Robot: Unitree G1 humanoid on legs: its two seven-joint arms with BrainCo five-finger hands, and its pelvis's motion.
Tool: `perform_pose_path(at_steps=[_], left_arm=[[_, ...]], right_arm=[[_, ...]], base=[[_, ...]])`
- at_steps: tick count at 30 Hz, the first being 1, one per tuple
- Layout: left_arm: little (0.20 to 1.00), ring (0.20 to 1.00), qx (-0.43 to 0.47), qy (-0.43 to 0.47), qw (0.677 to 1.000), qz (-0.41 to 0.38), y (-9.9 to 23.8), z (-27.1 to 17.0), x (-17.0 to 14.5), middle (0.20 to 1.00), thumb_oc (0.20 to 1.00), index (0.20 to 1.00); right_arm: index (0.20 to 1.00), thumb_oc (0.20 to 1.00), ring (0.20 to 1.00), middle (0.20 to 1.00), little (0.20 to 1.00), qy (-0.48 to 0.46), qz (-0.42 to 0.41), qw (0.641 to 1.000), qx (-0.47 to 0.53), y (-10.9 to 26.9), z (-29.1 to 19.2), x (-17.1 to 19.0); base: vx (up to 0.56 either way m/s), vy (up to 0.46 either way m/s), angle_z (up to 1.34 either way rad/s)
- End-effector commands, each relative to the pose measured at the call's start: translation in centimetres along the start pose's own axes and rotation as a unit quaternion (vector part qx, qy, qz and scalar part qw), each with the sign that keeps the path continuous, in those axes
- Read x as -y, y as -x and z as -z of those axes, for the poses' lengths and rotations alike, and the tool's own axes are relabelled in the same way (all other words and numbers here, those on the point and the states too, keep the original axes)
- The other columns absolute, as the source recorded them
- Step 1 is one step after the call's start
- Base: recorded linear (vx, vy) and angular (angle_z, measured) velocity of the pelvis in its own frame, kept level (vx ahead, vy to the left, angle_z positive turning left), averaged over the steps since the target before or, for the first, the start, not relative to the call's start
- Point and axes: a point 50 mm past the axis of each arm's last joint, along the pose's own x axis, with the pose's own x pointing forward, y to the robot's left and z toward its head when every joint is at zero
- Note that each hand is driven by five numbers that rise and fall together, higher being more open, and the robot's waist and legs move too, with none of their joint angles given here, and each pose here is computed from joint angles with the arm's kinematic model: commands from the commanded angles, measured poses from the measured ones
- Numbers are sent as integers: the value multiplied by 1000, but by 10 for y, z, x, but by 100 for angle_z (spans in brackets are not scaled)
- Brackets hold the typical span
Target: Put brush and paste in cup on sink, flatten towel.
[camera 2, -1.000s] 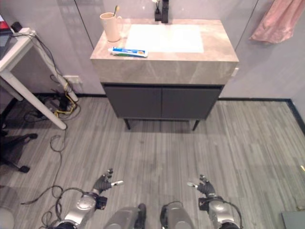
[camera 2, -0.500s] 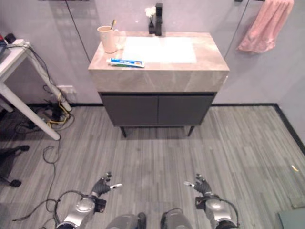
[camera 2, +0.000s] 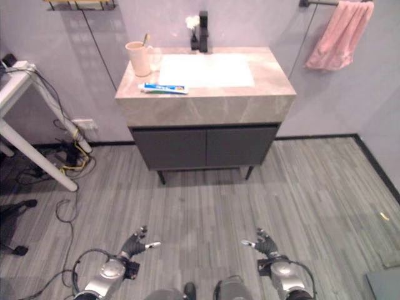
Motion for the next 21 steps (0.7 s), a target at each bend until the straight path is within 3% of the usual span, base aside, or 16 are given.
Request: perform_pose_path(at_steps=[1,10,17,21], left_arm=[[1000,1000,49,-20,998,-18,-3,-22,-14,1000,1000,1000],[1000,1000,49,-3,999,-17,-9,-27,-6,1000,1000,1000],[1000,1000,15,0,1000,-1,-7,-11,3,1000,1000,1000],[1000,1000,30,-19,999,0,-14,-25,5,1000,1000,1000]], right_arm=[[1000,1000,1000,1000,1000,-1,15,999,44,-3,-21,8],[1000,1000,1000,1000,1000,8,32,999,29,0,-13,19],[1000,1000,1000,1000,1000,35,37,999,9,8,1,31],[1000,1000,1000,1000,1000,34,62,997,29,9,-8,44]], base=[[151,43,-7],[313,-45,17],[427,-237,44],[256,-247,34]])
